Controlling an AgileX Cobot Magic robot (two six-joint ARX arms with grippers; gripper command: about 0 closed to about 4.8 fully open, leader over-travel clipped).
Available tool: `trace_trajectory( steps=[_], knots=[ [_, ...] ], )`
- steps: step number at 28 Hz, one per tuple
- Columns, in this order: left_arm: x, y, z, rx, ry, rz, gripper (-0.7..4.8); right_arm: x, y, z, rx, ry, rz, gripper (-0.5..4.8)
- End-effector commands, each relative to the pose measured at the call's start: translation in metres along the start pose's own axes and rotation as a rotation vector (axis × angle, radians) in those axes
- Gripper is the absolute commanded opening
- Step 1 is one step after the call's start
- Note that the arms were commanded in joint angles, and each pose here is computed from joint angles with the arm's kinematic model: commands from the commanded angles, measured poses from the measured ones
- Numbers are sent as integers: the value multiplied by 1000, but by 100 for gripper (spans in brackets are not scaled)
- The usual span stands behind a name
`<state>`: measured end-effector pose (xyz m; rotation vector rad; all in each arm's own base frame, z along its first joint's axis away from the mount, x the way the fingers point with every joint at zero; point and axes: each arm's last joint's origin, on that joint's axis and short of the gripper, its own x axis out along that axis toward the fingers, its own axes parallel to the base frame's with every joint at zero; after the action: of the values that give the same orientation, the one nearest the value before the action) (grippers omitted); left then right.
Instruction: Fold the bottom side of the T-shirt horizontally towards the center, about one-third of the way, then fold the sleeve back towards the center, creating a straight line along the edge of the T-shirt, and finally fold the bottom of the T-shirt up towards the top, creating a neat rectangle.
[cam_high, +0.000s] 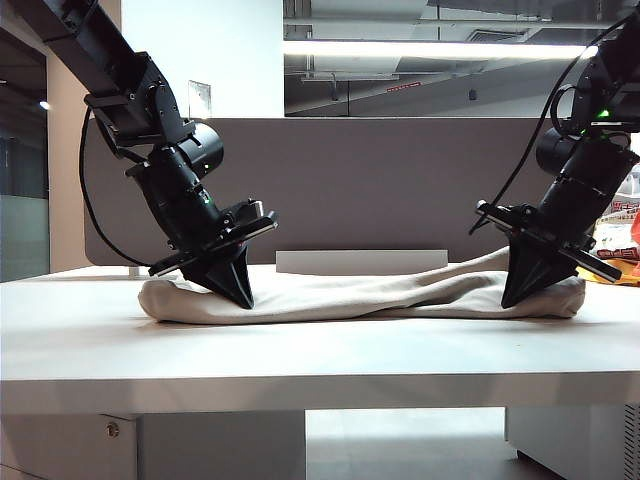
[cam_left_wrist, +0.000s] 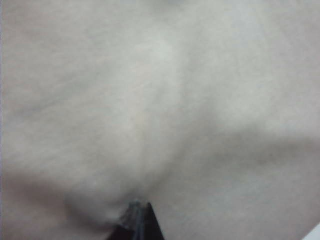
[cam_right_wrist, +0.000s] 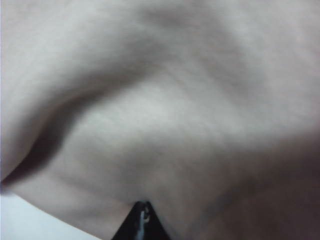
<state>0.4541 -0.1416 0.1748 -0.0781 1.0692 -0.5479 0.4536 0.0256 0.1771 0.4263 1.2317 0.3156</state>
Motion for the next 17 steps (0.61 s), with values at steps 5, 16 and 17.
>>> trace_trajectory(
  steps=[5, 16, 17],
  knots=[
    [4, 12, -7, 12, 60, 93, -6, -5, -7, -1, 15, 5, -89, -4],
    [-4, 47, -12, -54, 76, 126, -6, -17, -31, 1, 73, -1, -134, -4],
    [-5, 49, -12, -56, 77, 131, -6, -17, -32, 1, 74, -1, -140, -4]
  ],
)
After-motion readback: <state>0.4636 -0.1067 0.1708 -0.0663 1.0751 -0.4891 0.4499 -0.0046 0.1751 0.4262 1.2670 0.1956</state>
